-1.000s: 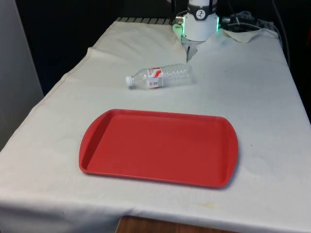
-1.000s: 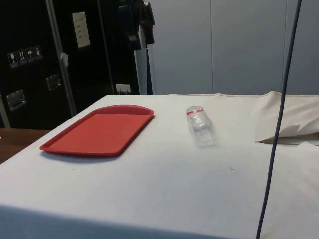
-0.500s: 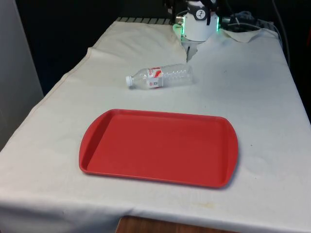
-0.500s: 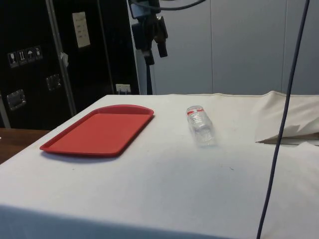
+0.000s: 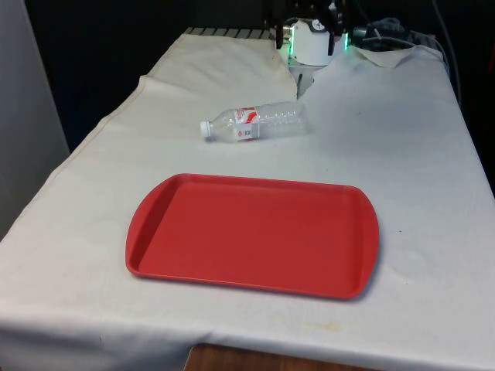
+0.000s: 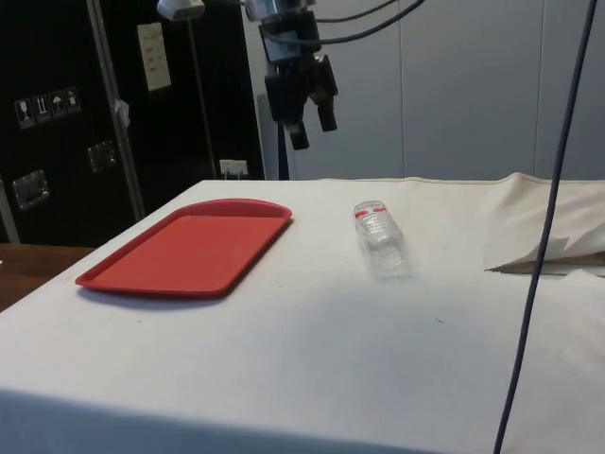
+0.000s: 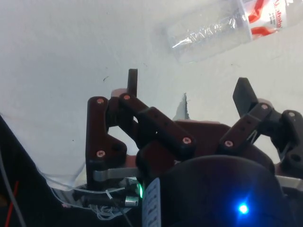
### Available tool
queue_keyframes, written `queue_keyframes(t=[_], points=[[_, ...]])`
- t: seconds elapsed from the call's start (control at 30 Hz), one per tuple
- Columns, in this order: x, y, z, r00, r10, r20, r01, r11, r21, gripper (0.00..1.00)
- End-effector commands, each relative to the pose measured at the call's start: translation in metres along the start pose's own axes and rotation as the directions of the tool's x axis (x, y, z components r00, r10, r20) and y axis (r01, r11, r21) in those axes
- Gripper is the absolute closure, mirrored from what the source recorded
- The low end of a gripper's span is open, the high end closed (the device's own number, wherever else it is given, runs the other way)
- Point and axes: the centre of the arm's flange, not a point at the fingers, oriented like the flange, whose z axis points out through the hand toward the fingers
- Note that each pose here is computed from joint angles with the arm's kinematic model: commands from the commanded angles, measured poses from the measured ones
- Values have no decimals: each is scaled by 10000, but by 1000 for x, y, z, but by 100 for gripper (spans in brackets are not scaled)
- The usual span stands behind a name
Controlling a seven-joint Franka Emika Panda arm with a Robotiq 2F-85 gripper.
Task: Place the bottle upright on the tray.
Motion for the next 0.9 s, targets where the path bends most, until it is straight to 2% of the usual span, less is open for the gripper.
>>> queue_keyframes(t=[0.0, 0.2, 0.23, 0.27, 0.43, 0.47, 0.5, 0.6, 0.63, 0.67, 0.7, 0.83, 0.87], points=[[-2, -1, 4, 9999, 131, -83, -131, 9999, -10, 0], [-6, -1, 17, 9986, 529, 43, -529, 9986, 12, 0], [-7, 0, 17, 9990, 444, 110, -444, 9990, -9, 0], [-7, -1, 20, 9979, 638, 76, -638, 9980, 22, 0], [-7, 0, 25, 9948, 1002, 163, -1003, 9950, 35, 0], [-7, 0, 24, 9955, 917, 230, -916, 9958, -25, 0], [-7, 0, 26, 9933, 1142, 197, -1143, 9934, 39, 0], [-6, -1, 28, 9905, 1351, 248, -1352, 9908, 32, 0], [-6, -1, 29, 9885, 1485, 279, -1486, 9889, 26, 0], [-7, 0, 29, 9892, 1429, 329, -1428, 9897, -50, 0], [-6, 0, 30, 9872, 1569, 301, -1570, 9876, 25, 0], [-6, 0, 32, 9822, 1845, 343, -1847, 9828, 14, 0], [-6, -1, 34, 9797, 1968, 373, -1970, 9804, 5, 0]])
